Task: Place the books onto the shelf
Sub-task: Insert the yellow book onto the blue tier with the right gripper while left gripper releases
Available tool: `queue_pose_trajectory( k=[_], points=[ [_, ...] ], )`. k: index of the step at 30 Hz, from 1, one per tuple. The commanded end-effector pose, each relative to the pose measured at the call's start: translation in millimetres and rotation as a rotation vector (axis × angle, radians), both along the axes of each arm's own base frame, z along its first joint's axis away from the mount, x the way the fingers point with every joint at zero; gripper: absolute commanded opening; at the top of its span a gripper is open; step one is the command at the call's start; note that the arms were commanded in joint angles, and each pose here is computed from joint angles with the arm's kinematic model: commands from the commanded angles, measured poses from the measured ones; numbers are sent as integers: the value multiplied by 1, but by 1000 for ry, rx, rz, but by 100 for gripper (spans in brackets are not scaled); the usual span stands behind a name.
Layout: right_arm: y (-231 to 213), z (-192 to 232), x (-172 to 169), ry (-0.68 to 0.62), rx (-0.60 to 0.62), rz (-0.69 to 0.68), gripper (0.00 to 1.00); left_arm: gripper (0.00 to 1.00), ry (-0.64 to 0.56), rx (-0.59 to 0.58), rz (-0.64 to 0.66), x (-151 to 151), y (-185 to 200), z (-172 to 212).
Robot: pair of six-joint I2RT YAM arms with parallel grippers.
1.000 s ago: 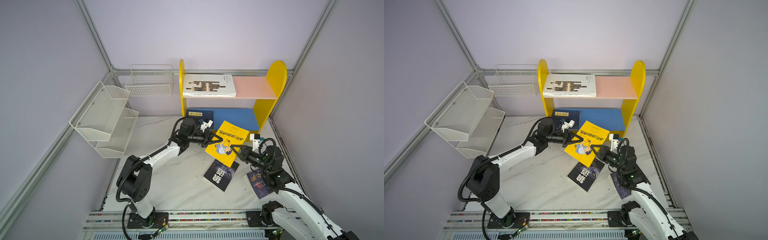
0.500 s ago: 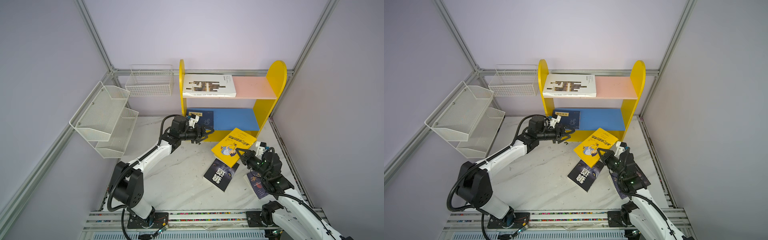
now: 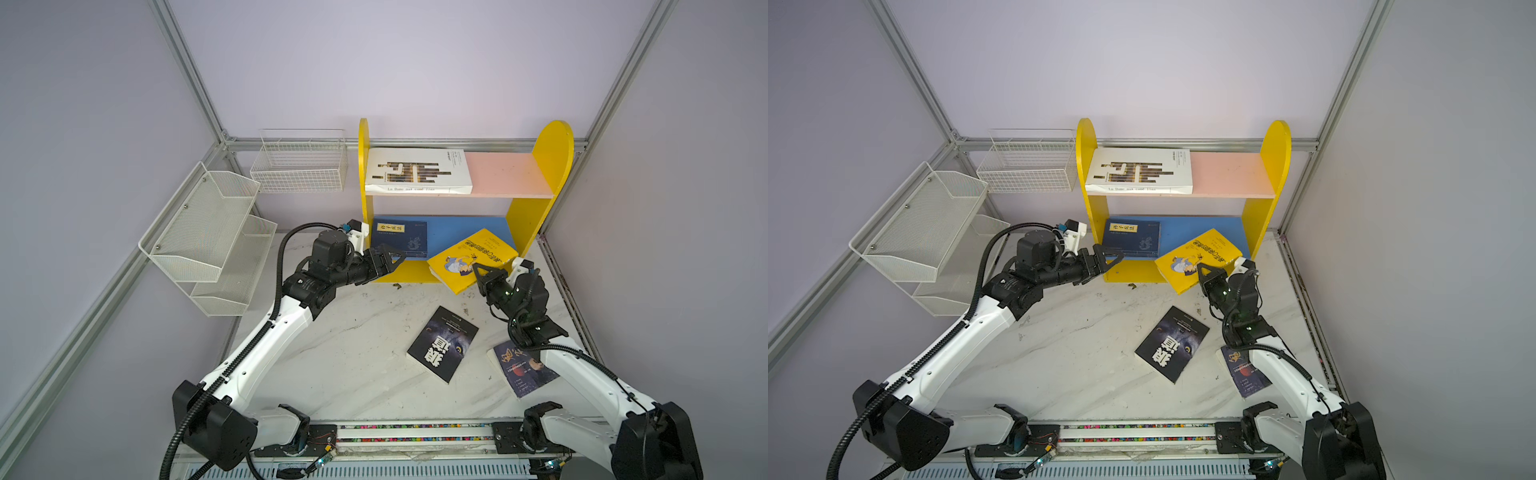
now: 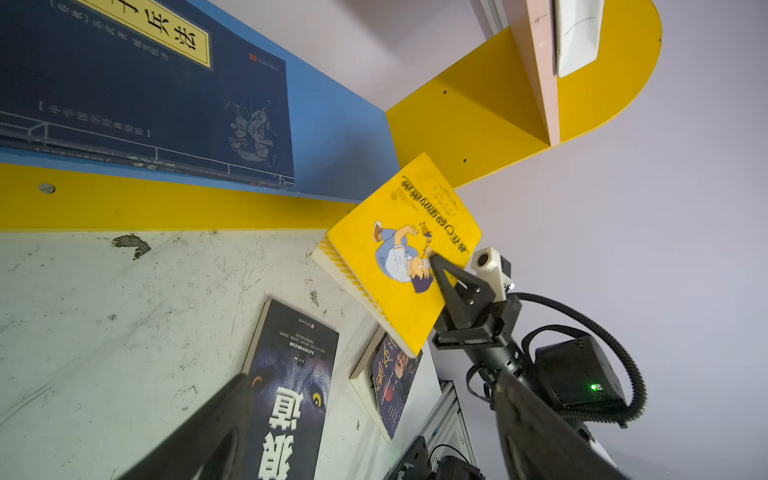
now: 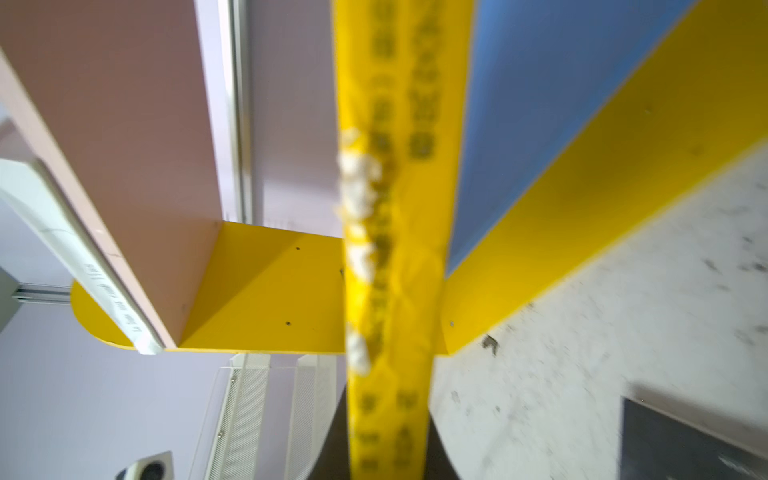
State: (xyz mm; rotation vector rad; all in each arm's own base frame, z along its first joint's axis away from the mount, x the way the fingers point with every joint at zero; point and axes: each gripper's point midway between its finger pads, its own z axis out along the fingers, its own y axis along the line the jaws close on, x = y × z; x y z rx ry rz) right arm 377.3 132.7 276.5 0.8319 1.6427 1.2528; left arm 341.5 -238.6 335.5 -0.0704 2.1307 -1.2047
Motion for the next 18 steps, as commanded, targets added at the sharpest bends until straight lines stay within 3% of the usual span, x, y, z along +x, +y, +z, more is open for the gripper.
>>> queue_pose_trajectory(
  k=[1,7,13,18],
  points=[
    [-12,55,21,-171,87,-84,0,90,-88,-6,3,-3,6,22],
    [-26,53,62,-206,91,-221,0,90,-89,-8,-3,-6,8,20],
    [-31,21,100,-170,107,-304,0,90,-84,-14,-9,-5,10,19],
    [-43,-18,107,-101,101,-385,0,91,-73,-13,-11,-4,12,15]
  ],
)
